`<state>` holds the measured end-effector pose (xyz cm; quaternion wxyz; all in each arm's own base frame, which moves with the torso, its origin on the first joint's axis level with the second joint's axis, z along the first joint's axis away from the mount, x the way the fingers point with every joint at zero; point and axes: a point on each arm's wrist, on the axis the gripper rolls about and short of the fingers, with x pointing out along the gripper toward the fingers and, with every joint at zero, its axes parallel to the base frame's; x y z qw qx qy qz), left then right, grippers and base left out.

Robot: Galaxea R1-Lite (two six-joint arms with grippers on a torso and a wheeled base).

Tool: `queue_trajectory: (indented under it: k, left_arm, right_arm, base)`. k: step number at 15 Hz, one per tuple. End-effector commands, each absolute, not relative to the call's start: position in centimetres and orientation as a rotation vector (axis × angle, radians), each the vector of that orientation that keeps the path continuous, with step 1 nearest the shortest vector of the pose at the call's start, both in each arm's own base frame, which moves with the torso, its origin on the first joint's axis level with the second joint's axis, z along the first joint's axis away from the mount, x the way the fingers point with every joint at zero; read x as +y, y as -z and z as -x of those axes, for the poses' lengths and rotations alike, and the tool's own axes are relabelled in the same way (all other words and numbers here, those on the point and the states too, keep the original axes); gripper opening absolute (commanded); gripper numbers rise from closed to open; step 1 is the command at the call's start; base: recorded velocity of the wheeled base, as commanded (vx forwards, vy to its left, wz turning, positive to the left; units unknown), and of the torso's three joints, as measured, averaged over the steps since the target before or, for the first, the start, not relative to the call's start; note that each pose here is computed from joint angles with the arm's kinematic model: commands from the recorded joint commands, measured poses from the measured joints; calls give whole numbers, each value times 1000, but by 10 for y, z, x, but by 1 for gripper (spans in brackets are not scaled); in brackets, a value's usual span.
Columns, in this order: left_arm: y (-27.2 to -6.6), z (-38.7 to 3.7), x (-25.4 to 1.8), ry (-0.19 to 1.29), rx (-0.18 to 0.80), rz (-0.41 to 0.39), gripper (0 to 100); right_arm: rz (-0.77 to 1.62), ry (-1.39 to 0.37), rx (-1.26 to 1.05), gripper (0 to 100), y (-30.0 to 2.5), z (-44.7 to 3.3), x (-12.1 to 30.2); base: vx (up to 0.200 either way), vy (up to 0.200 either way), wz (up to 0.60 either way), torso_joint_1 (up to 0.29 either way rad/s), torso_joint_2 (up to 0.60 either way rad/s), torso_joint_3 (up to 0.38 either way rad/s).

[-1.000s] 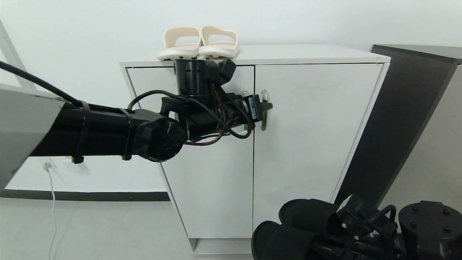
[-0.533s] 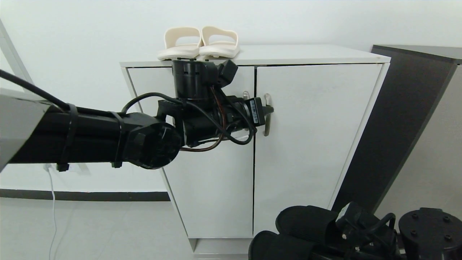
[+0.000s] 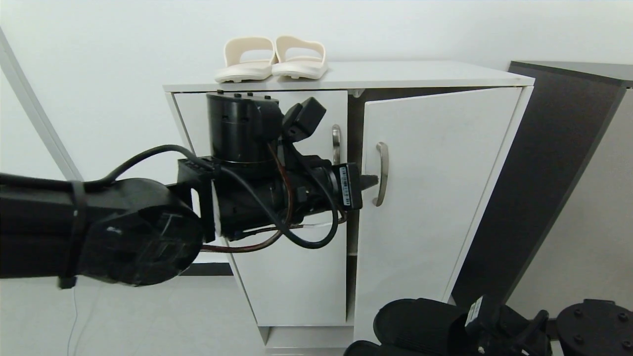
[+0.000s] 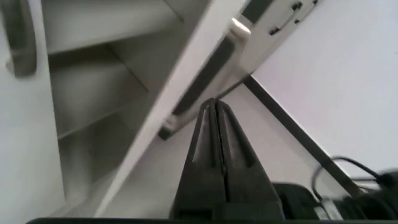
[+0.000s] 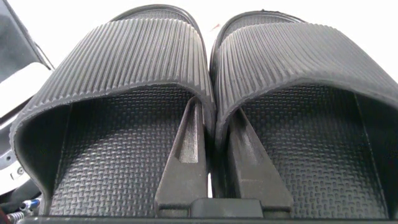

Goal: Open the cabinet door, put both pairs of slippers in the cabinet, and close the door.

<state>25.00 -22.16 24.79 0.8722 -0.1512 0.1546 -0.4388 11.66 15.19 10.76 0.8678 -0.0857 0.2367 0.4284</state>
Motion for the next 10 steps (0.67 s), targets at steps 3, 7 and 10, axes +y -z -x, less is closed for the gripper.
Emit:
queue_trajectory:
  k: [3, 7, 10]
  left_arm:
    - [-257, -222, -200, 926, 296, 323, 0]
    - [-238, -258, -202, 899, 227, 356, 0]
    - [-219, -287, -202, 864, 212, 364, 0]
  right_arm:
    - [185, -911, 491, 0, -108, -113, 153]
    - [189, -917, 491, 0, -108, -112, 154]
    - [189, -919, 492, 0, -108, -112, 154]
  base:
    - [0, 0, 0, 0, 0, 0]
    - [0, 0, 0, 0, 0, 0]
    - [0, 0, 0, 0, 0, 0]
